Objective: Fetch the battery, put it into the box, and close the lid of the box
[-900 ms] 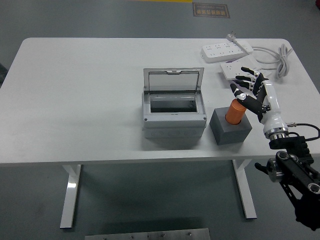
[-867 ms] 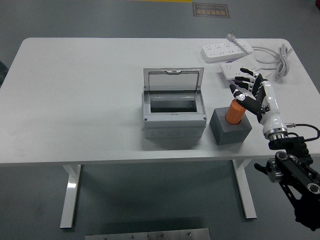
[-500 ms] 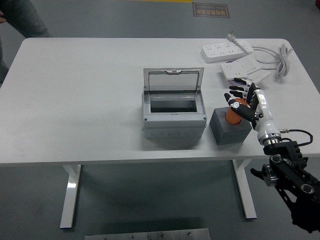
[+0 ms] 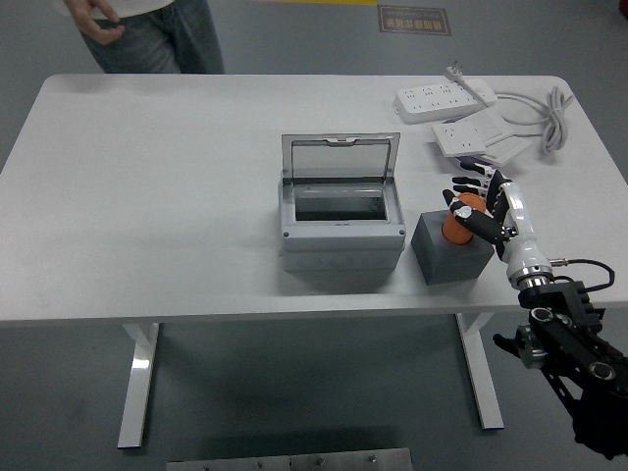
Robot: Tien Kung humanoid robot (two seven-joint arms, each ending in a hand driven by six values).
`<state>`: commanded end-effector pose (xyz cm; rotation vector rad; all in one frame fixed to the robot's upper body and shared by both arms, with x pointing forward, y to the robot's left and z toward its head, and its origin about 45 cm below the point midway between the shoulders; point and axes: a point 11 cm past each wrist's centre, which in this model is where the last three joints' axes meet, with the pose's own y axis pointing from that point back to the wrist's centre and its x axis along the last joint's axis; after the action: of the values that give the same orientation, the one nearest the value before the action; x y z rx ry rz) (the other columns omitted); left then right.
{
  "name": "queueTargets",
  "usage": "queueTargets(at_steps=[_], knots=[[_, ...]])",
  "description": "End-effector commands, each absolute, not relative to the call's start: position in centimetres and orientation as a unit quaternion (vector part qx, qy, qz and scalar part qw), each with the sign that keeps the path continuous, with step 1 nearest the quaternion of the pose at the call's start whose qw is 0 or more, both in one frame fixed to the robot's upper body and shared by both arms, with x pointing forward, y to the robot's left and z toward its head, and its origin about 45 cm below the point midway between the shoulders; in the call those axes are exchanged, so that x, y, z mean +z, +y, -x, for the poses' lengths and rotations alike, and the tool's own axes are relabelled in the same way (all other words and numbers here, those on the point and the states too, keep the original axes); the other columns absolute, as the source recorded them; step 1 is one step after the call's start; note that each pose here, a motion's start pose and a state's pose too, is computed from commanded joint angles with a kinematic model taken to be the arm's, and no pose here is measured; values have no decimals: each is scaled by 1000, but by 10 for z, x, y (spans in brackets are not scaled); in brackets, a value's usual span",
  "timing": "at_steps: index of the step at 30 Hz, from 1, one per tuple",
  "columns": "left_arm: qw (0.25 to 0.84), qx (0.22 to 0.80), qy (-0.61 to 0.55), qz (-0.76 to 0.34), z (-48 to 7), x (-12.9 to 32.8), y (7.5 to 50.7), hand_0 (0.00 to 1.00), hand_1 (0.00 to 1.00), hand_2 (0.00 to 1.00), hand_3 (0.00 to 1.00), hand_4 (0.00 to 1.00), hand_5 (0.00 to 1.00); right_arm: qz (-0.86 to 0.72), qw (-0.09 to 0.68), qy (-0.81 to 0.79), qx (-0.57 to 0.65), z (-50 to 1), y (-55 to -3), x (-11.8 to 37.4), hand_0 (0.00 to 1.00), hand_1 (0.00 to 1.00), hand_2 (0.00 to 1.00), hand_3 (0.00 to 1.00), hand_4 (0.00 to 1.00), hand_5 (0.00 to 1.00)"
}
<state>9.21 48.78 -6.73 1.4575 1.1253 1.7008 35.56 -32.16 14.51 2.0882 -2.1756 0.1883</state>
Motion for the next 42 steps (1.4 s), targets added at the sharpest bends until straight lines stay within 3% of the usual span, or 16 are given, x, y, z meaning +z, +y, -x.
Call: queueTargets(at_steps=[27,28,33,34,39,40,42], knots=[[314,641,422,-558,-93,-68,487,556,716,622,588,653,159,-686,79,-722,50,-347,-314,129,659,617,603,642,736,166],[314,641,422,-559,-93,-68,487,554,717,622,587,652,160,-686,80,-722,51,-347,-314,129,580,622,625,634,641,72],[315,639,423,-560,-93,-68,486,554,717,622,587,652,160,-686,81,-721,53,-347,-309,129,580,622,625,634,641,72],[316,638,423,-560,-93,-68,486,549,719,623,587,653,159,-687,81,-720,53,-347,-309,129,599,620,622,623,555,2],[317,636,423,-562,-93,-68,485,549,719,623,587,653,159,-689,80,-719,54,-347,-306,130,599,620,622,623,555,2],[317,636,423,-562,-93,-68,485,549,719,623,587,653,159,-689,79,-719,54,-347,-305,130,622,529,579,603,524,2],[318,634,423,-563,-93,-68,484,549,719,623,587,653,159,-688,78,-719,55,-348,-305,131,622,529,579,603,524,2]])
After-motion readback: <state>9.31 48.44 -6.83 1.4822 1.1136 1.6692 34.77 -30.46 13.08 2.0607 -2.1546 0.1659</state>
